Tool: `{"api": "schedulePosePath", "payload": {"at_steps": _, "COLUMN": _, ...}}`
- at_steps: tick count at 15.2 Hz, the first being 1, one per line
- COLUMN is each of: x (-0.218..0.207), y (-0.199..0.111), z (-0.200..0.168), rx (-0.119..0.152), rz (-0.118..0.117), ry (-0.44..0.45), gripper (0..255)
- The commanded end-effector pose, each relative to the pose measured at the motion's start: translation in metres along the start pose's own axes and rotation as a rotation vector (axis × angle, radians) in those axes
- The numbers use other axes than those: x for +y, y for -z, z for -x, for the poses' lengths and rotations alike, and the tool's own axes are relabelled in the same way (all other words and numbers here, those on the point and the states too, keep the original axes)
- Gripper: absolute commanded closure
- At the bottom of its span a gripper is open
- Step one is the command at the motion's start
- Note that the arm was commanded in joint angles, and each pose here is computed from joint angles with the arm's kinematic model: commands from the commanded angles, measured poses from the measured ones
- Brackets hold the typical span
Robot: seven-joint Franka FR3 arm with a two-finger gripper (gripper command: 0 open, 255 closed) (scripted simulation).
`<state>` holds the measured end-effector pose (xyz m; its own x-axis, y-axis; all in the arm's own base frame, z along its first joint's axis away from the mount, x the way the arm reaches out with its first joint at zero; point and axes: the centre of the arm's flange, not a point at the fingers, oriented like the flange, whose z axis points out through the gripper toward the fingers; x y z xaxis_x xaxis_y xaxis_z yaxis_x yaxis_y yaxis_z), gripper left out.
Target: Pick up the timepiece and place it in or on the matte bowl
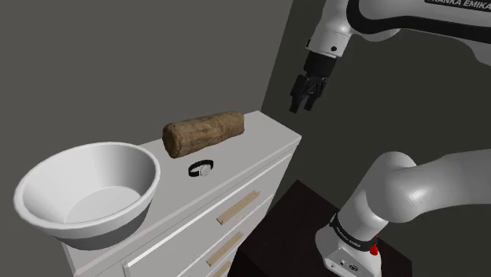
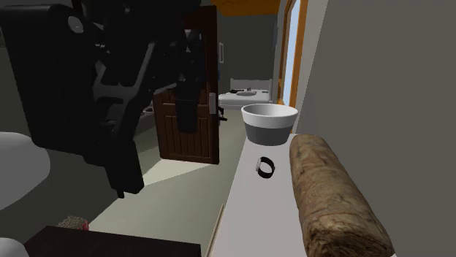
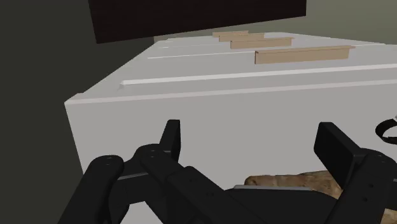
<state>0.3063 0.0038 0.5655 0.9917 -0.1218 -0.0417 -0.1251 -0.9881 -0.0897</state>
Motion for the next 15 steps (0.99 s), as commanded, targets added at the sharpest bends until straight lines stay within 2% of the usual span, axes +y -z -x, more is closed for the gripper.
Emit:
{"api": "schedulePosePath", "payload": {"at_steps": 1, "x": 0.000, "y": 0.000, "z": 0.000, "rx": 0.000, "rz": 0.000, "ry": 0.000, "gripper": 0}}
{"api": "schedulePosePath", "payload": {"at_steps": 15, "x": -0.135, "y": -0.089, "z": -0.075, "rx": -0.053, "rz": -0.086, "ry": -0.004, "gripper": 0}}
